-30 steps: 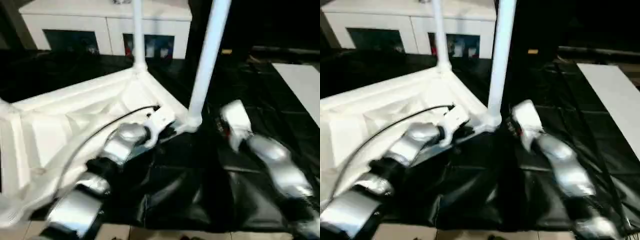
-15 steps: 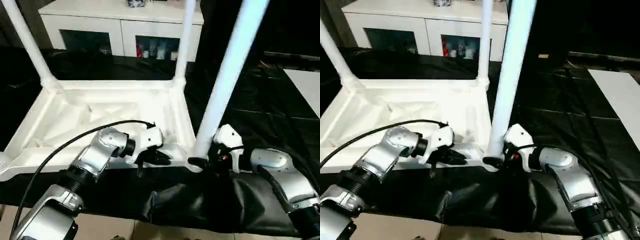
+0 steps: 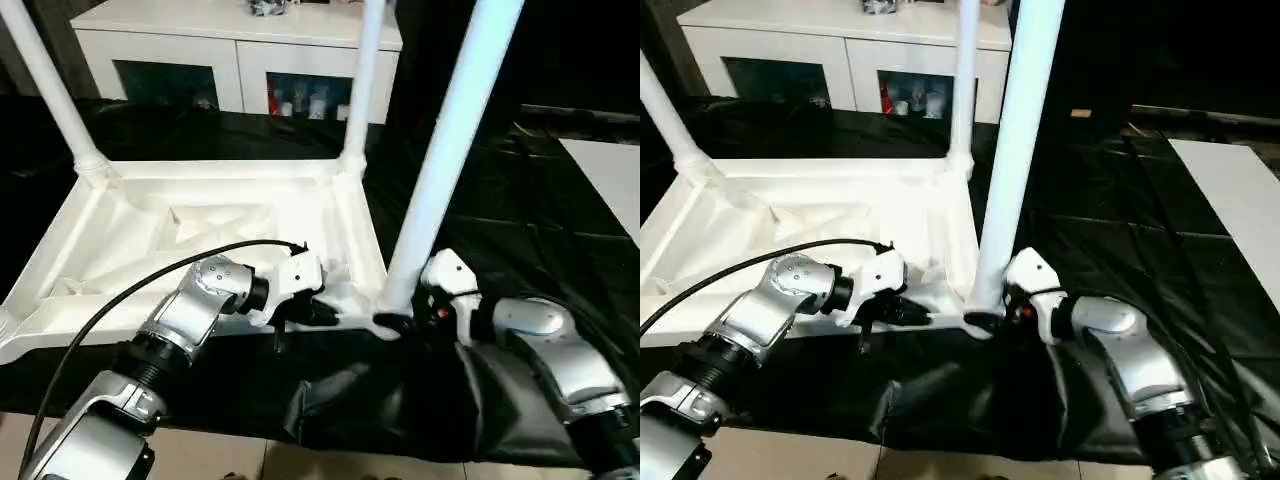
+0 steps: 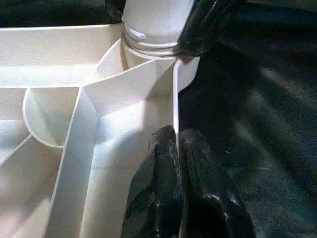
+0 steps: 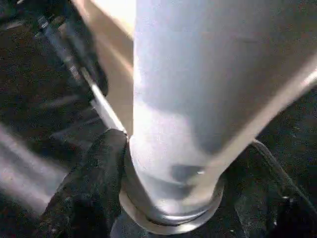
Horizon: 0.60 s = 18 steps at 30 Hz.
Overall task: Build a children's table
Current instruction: Rotate leg to tighten
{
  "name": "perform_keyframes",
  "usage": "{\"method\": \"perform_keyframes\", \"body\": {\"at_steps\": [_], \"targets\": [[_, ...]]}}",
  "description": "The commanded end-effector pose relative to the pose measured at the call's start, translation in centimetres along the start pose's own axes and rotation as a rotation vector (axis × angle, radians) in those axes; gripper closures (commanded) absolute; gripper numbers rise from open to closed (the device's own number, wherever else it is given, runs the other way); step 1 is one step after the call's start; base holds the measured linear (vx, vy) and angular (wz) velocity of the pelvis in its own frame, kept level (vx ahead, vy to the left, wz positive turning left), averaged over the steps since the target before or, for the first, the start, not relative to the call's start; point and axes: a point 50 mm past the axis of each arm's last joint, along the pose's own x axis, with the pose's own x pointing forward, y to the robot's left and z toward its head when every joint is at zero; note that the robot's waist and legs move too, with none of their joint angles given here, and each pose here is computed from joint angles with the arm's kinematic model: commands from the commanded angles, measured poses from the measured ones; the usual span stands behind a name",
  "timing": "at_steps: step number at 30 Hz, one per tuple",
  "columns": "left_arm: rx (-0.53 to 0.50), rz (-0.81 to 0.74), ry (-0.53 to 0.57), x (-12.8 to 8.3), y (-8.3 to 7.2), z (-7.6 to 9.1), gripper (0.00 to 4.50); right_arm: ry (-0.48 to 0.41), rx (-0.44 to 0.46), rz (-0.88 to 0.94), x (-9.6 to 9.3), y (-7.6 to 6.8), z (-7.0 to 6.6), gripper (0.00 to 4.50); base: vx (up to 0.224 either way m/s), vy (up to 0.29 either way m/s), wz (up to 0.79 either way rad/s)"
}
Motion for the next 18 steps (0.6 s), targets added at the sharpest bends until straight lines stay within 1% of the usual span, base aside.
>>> {"method": "perform_keyframes", "body": {"at_steps": [1,3,4,5,7,10,12,14,15,16,17,18], "targets": [[0.008,0.002,0.012,0.8,0.0,0.2,4.50,-0.035,0.082,-0.061,0.5,-0.3,0.1,1.88,0.000,0.000,0.00],[0.009,0.010,0.006,1.1,0.0,0.5,4.50,-0.036,0.159,-0.141,1.3,-0.1,-0.4,1.94,0.000,0.000,0.00],[0.014,0.018,0.008,1.1,0.0,0.5,4.50,-0.032,0.167,-0.147,1.6,0.3,-0.5,1.94,0.000,0.000,0.00],[0.017,0.023,0.009,1.2,0.0,0.5,4.50,-0.030,0.165,-0.143,1.8,0.5,-0.6,2.01,0.000,0.000,0.00],[0.019,0.035,0.010,1.2,0.1,0.5,4.50,-0.026,0.167,-0.154,2.0,0.6,-0.6,2.01,0.000,0.000,0.00],[0.020,0.068,0.001,1.7,0.3,0.8,4.50,-0.033,0.205,-0.217,3.0,1.2,-0.5,2.02,0.000,0.000,0.00],[0.026,0.080,-0.007,2.0,0.4,1.0,4.50,-0.053,0.198,-0.263,3.6,1.5,-0.2,2.02,0.000,0.000,0.00],[0.037,0.083,-0.007,2.1,0.4,1.1,4.50,-0.084,0.182,-0.282,3.6,1.4,0.3,2.02,0.000,0.000,0.00],[0.041,0.084,-0.007,2.1,0.5,1.1,4.50,-0.097,0.181,-0.283,3.5,1.4,0.4,1.67,0.000,0.000,0.00],[0.045,0.082,-0.007,2.0,0.5,1.1,4.50,-0.112,0.188,-0.276,3.4,1.3,0.6,1.46,0.000,0.000,0.00],[0.051,0.080,-0.006,2.0,0.5,1.1,4.50,-0.118,0.187,-0.274,3.2,1.2,0.7,1.46,0.000,0.000,0.00],[0.066,0.078,-0.005,1.9,0.5,1.2,4.50,-0.122,0.170,-0.279,2.8,1.0,0.9,1.32,0.000,0.000,0.00]]}}
